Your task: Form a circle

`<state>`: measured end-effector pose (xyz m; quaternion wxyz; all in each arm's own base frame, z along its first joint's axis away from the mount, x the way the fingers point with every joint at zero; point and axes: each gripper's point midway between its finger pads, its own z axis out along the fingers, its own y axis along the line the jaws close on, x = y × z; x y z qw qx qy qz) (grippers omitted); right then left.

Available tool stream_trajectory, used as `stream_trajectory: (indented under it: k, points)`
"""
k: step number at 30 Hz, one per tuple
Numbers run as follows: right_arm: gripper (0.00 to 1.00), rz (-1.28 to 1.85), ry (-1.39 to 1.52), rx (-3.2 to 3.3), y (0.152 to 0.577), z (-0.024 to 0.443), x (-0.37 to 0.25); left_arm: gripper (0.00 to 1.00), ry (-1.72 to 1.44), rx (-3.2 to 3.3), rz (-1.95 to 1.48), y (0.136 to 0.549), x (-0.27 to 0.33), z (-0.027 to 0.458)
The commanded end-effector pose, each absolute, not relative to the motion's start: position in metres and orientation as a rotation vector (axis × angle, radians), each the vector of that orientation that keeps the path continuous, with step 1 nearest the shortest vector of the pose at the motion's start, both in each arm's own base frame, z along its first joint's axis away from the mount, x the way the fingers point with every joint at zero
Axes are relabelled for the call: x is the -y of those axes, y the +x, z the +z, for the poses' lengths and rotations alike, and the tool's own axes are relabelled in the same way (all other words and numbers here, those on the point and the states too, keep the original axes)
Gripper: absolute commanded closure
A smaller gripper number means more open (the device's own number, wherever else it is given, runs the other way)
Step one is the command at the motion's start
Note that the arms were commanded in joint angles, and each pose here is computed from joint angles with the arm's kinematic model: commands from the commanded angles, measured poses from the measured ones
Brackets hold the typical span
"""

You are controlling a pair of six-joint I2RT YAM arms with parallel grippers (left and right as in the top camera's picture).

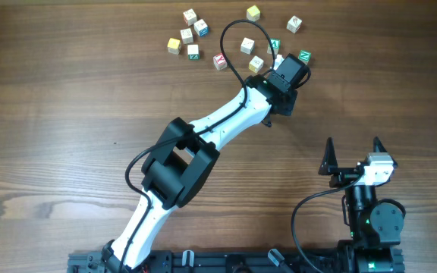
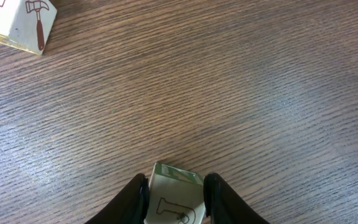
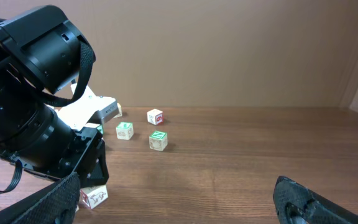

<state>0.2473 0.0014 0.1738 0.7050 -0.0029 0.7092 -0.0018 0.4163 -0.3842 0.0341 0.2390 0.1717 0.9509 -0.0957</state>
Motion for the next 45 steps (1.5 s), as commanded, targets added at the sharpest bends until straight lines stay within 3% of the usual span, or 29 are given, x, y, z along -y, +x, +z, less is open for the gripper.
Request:
stream_trajectory:
  k: [1, 45]
  points:
    - [0.0, -0.002, -0.035, -1.564, 0.2468, 0.1763, -0.0051, 0.68, 0.43, -2.614, -0.249, 0.4165, 0.3848, 0.029]
    - [0.0, -0.002, -0.035, -1.564, 0.2468, 0.1763, -0.0051, 0.66, 0.275, -2.669, -0.267, 0.4119, 0.3804, 0.0257]
